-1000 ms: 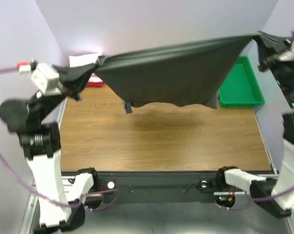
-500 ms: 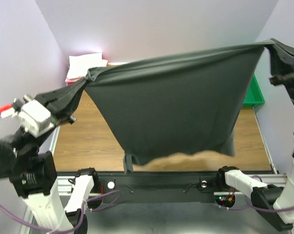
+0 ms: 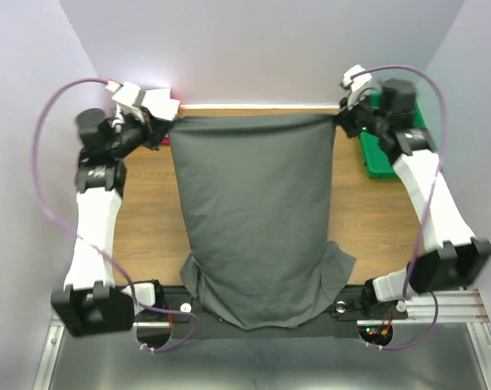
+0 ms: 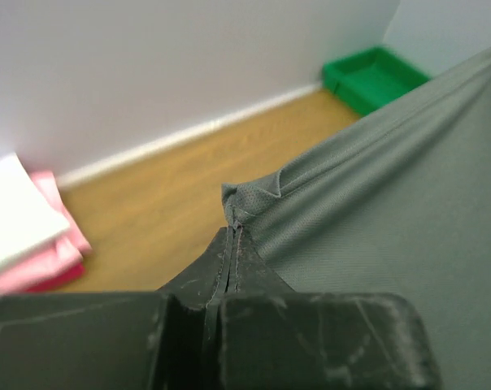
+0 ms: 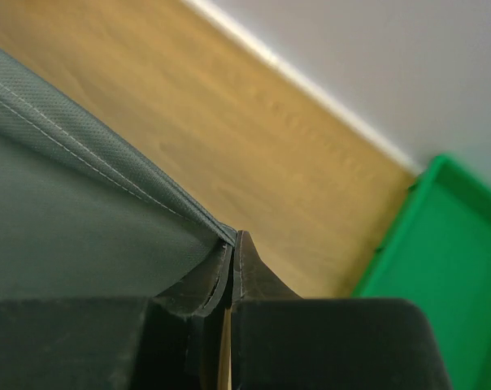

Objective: Fold and stack the t-shirts
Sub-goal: Flatten the tshirt out

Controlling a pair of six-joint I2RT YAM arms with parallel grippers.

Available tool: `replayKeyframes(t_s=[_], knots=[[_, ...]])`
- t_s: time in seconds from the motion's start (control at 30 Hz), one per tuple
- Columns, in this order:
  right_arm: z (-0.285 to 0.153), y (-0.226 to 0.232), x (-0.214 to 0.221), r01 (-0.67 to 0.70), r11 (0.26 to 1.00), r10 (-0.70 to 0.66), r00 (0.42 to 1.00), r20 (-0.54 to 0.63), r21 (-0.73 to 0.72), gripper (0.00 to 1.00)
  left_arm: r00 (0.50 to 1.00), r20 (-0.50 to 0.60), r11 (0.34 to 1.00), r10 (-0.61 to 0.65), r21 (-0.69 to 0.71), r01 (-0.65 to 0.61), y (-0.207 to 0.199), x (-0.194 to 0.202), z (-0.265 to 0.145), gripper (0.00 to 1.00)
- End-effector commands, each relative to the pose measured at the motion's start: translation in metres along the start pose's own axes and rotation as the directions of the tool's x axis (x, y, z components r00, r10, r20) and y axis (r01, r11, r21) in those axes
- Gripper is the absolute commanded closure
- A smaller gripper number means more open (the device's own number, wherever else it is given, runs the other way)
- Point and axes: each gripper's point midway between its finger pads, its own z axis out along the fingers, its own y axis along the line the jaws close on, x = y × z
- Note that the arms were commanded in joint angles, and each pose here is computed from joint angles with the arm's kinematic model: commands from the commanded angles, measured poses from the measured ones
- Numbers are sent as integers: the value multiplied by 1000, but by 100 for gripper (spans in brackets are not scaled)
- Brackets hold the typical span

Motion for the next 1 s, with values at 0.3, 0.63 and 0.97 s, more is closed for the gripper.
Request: replayKeyframes(t_s=[0.3,0.63,0.97], knots=[[200,-33,192,-76,997,79,946,-314,20,98,942,-322,994,-89,-94,61,132,191,198,100],[194,-64,185,-107,978,163,931,-326,181,5,952,-298,987,-78,-159,31,187,157,245,12],[84,64,234,-304,936,148,799,-583,-178,28,894,-448,997,-8,-76,-29,102,168,119,36]])
